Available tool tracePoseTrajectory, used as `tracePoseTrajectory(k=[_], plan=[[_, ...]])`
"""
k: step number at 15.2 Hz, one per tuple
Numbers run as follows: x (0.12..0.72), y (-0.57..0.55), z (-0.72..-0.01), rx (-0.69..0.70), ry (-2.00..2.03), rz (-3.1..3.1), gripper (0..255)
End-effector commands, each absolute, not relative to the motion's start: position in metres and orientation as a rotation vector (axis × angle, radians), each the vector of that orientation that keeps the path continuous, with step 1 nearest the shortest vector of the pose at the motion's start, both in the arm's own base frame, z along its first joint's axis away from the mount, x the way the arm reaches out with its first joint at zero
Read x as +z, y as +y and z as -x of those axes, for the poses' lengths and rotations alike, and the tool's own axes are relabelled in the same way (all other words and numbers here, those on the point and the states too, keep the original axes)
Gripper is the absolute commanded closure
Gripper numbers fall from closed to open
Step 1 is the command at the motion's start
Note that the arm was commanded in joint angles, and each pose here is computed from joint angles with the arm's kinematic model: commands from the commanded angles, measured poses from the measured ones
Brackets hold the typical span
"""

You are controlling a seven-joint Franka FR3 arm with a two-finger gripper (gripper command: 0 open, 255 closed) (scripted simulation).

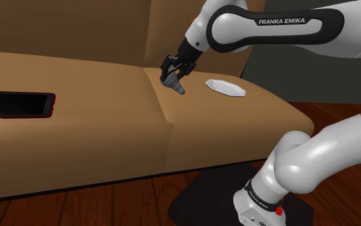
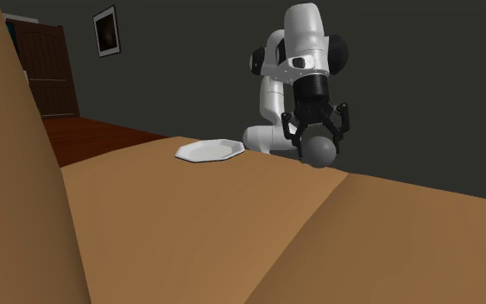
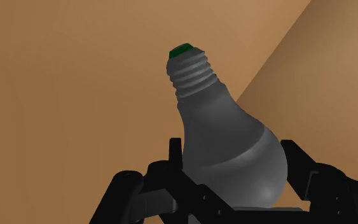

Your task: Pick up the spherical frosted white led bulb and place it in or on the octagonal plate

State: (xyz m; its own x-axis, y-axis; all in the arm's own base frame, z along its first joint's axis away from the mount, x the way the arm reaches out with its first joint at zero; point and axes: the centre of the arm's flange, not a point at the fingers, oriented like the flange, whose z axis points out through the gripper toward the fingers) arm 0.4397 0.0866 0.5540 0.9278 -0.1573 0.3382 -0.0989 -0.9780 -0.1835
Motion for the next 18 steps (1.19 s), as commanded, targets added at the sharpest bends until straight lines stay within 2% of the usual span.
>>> tracePoseTrajectory(k=[1, 14, 18], plan=[[0.565, 0.086, -0.44, -0.533, 0.196, 2.923, 255], [0.63, 0.086, -0.44, -0.533, 0.196, 2.923, 255], [0.632, 0.037, -0.421, -0.533, 0.196, 2.923, 255]])
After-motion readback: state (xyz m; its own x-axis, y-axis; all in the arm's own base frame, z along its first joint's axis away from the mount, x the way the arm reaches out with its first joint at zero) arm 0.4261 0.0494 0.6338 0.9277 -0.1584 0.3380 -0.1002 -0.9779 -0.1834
